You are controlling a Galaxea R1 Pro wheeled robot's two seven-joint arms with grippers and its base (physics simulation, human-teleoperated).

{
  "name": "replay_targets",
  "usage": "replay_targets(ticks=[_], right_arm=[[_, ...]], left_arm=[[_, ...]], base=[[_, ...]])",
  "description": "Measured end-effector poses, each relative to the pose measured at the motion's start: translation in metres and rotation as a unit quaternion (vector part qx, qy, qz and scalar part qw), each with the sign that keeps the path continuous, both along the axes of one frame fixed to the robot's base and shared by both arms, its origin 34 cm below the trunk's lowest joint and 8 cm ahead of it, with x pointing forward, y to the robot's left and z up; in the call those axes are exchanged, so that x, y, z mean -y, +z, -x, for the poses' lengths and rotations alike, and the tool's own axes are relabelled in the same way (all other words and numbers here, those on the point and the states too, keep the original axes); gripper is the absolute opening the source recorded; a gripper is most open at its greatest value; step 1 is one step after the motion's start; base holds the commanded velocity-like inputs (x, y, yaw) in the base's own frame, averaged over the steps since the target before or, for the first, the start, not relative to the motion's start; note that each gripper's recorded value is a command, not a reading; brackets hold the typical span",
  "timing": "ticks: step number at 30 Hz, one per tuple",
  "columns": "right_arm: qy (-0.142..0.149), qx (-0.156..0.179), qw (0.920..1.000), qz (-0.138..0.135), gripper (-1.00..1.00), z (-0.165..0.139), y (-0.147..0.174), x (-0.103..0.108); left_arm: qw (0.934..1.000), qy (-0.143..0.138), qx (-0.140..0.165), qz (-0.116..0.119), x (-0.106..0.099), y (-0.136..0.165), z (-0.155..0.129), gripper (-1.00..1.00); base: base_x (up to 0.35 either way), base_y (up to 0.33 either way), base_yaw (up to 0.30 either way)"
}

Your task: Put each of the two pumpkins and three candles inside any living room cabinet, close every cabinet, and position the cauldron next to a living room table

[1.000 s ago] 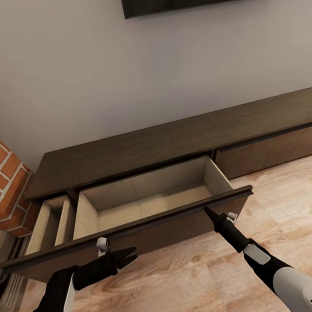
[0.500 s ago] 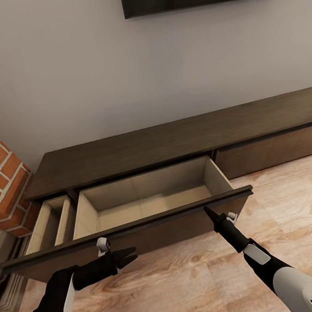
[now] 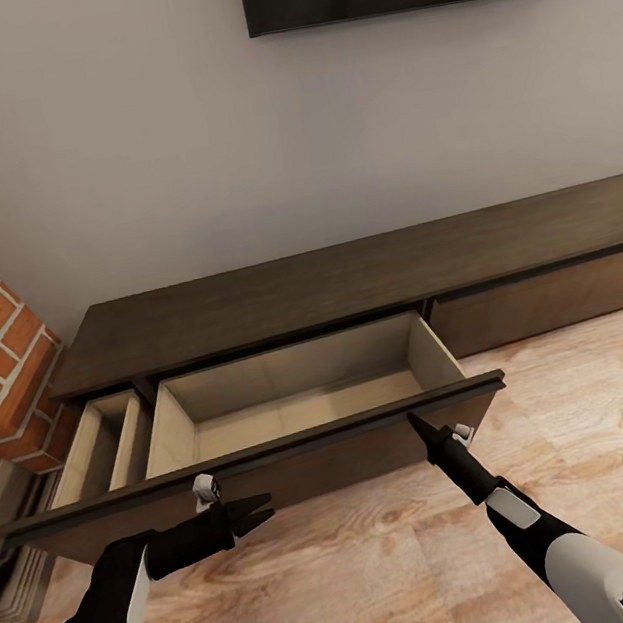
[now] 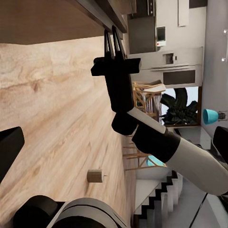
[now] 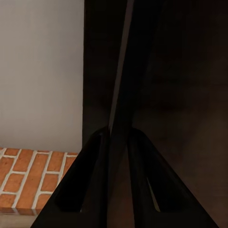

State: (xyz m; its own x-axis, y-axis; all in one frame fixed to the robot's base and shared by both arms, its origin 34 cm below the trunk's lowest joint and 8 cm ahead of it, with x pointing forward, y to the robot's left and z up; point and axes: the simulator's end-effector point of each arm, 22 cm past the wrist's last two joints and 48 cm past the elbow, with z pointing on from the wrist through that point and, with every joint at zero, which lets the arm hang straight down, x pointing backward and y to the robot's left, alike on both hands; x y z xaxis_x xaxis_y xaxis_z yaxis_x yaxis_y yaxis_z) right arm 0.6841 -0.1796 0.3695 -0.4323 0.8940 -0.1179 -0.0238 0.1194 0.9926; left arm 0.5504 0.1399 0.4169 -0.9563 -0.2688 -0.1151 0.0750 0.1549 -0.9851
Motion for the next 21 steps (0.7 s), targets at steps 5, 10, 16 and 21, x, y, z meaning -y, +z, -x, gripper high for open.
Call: replay_targets(ticks=[5, 10, 16, 21], right_arm=[[0.0, 0.0, 1.0, 0.0, -1.0, 0.0, 0.0, 0.0], [0.035, -0.016, 0.9992, 0.01, 1.0, 0.023, -0.016, -0.017], [0.034, -0.016, 0.9992, 0.01, 1.0, 0.023, -0.016, -0.017], [0.035, -0.016, 0.9992, 0.009, 1.0, 0.023, -0.016, -0.016]], left_arm=[[1.0, 0.0, 0.0, 0.0, 0.0, 0.0, 0.0, 1.0], [1.0, 0.0, -0.001, 0.0, 0.0, 0.0, 0.0, 1.0], [1.0, 0.0, 0.0, 0.0, 0.0, 0.0, 0.0, 1.0], [1.0, 0.0, 0.0, 0.0, 0.0, 0.0, 0.0, 1.0]], base=[[0.0, 0.0, 0.0], [0.0, 0.0, 0.0], [0.0, 0.0, 0.0], [0.0, 0.0, 0.0]])
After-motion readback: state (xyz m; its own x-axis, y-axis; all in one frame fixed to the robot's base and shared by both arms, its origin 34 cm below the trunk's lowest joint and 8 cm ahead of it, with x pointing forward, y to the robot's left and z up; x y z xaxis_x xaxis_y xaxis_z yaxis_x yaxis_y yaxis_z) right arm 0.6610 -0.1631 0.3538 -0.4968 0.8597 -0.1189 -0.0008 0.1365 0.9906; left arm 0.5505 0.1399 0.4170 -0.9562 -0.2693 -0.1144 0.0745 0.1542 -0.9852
